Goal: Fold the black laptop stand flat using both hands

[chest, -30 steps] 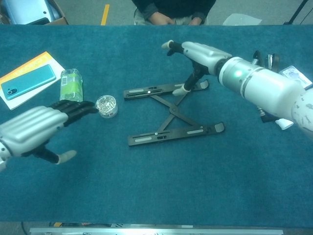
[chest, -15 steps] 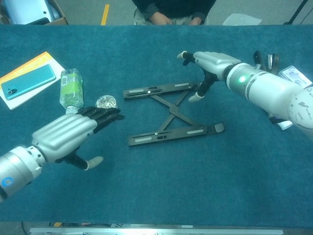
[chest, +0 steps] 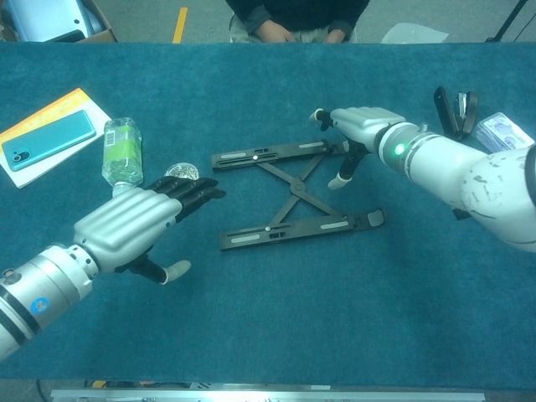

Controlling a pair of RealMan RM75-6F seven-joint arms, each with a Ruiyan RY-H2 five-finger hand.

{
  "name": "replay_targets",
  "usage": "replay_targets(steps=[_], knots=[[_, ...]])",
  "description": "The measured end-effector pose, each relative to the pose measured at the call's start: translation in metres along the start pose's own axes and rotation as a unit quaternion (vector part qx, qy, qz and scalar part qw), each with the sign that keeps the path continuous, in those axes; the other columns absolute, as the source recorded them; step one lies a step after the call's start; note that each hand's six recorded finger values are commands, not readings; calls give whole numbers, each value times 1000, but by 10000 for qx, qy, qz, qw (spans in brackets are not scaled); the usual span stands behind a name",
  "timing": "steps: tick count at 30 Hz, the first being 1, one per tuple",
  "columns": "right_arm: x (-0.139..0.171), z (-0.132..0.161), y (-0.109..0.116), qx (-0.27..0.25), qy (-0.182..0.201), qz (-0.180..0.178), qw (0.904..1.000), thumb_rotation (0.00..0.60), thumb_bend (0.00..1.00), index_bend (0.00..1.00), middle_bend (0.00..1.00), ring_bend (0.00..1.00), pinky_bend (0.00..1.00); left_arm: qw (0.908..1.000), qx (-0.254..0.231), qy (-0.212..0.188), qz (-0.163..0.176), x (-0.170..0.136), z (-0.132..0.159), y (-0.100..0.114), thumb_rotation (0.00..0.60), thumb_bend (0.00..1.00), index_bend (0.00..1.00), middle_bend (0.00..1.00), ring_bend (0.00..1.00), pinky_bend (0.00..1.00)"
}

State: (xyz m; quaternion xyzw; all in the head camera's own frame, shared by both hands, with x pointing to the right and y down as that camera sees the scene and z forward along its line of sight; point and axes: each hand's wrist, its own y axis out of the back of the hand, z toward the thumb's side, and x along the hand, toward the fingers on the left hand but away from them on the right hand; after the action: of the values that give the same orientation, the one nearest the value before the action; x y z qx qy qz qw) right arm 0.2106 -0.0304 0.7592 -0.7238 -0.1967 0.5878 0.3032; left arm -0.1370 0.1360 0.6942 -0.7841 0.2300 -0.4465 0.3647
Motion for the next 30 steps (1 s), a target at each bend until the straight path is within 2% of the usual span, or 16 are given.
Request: replay_targets(steps=[11, 16, 24, 30], knots=[[-13, 2, -11, -97, -139, 203, 9996, 568, 0, 0, 160, 0, 30, 9999, -70, 81, 44, -4, -6, 3, 600, 315, 0, 0, 0, 0], [-5, 10, -16, -174, -31, 377, 9991, 568, 0, 0, 168, 0, 30, 9999, -83, 81, 13, -7, -7, 3, 599, 316, 0, 0, 0, 0], [14, 23, -22, -579, 157, 730, 9955, 568, 0, 0, 168, 0, 30, 9999, -105, 10, -48, -12, -6, 2, 600, 315, 0, 0, 0, 0], [19, 26, -23, -713, 217, 782, 9941, 569, 0, 0, 168, 0, 30, 9992, -307, -97, -247, -22, 0, -2, 600, 315, 0, 0, 0, 0]])
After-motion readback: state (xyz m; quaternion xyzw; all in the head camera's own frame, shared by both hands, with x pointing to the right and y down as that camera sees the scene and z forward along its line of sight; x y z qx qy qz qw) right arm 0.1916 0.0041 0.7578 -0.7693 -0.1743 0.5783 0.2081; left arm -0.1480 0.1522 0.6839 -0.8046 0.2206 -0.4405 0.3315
